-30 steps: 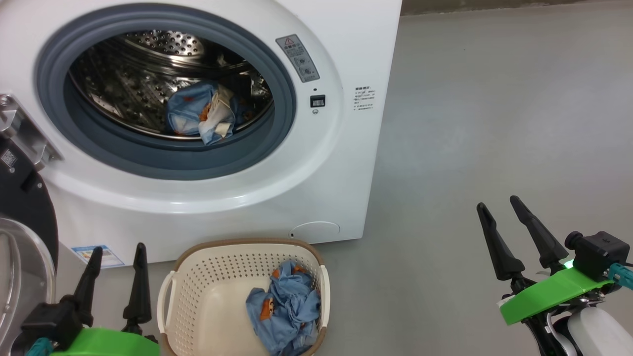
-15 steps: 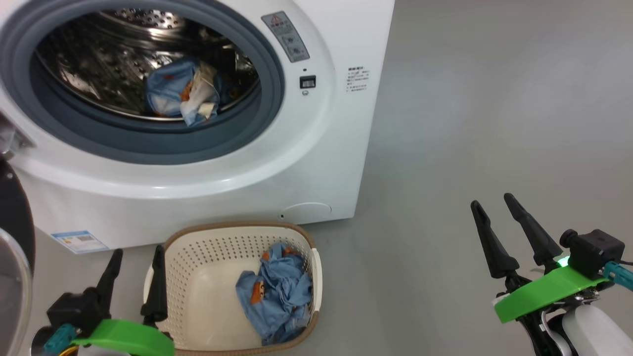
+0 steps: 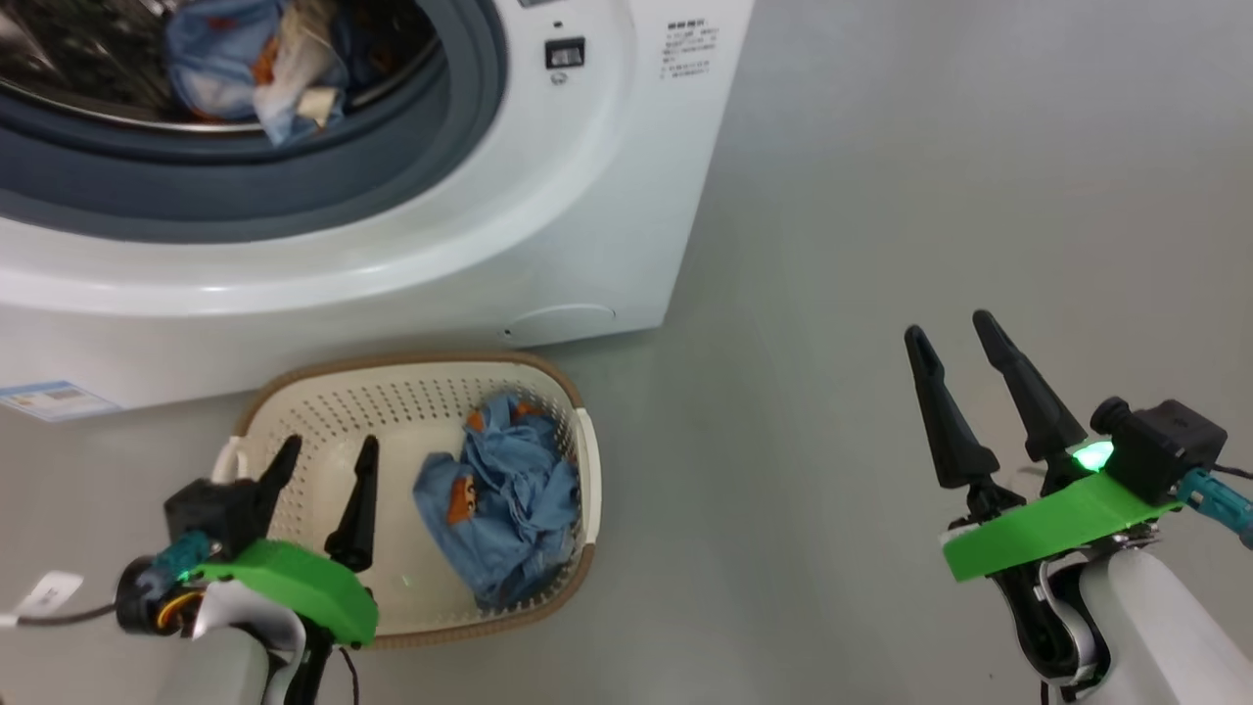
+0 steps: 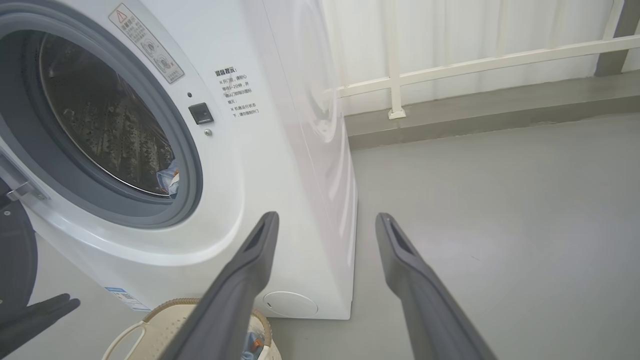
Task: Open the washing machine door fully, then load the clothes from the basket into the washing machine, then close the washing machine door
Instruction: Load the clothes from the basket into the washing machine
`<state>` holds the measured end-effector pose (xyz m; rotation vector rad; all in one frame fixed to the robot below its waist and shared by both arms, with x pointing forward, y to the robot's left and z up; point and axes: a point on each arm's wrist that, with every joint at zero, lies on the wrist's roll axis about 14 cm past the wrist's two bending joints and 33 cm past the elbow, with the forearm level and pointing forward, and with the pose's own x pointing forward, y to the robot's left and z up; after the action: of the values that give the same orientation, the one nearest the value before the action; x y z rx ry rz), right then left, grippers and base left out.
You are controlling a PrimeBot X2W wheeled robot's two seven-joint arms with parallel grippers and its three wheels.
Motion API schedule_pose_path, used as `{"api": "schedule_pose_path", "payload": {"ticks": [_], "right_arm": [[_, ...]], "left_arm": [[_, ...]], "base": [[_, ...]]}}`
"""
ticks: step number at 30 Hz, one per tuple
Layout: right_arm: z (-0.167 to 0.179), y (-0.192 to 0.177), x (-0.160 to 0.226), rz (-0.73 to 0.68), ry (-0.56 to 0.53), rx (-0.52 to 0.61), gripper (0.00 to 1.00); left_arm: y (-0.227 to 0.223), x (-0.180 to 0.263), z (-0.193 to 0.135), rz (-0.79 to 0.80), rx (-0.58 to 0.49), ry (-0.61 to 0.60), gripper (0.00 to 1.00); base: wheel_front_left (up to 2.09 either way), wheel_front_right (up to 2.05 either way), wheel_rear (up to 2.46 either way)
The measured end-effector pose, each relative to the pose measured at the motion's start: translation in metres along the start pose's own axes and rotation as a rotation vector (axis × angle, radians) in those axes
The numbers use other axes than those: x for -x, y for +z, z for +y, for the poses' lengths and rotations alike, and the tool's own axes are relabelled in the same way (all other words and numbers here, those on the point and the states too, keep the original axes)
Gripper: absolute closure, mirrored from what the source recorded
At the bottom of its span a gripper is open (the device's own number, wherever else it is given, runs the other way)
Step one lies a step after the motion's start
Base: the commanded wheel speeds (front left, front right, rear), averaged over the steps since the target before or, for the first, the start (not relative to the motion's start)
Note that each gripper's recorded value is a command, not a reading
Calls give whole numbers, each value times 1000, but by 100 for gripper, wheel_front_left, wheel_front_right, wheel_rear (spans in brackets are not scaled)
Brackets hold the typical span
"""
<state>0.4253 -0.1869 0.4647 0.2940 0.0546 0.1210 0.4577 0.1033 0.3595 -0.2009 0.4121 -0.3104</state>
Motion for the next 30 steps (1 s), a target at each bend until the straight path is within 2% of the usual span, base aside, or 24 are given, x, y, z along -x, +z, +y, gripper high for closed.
{"api": "schedule_pose_path", "payload": {"ticks": [15,30], "right_arm": [[-27,-46,-25,85,-90,-16,0],[-47,-111,-40,210,-159,-47,0]], "left_arm": [[-104,-59,-19,383,-26,-148,0],[-181,-100,-20,601,32,-226,0]], "base": [[0,0,0],[0,0,0]]}}
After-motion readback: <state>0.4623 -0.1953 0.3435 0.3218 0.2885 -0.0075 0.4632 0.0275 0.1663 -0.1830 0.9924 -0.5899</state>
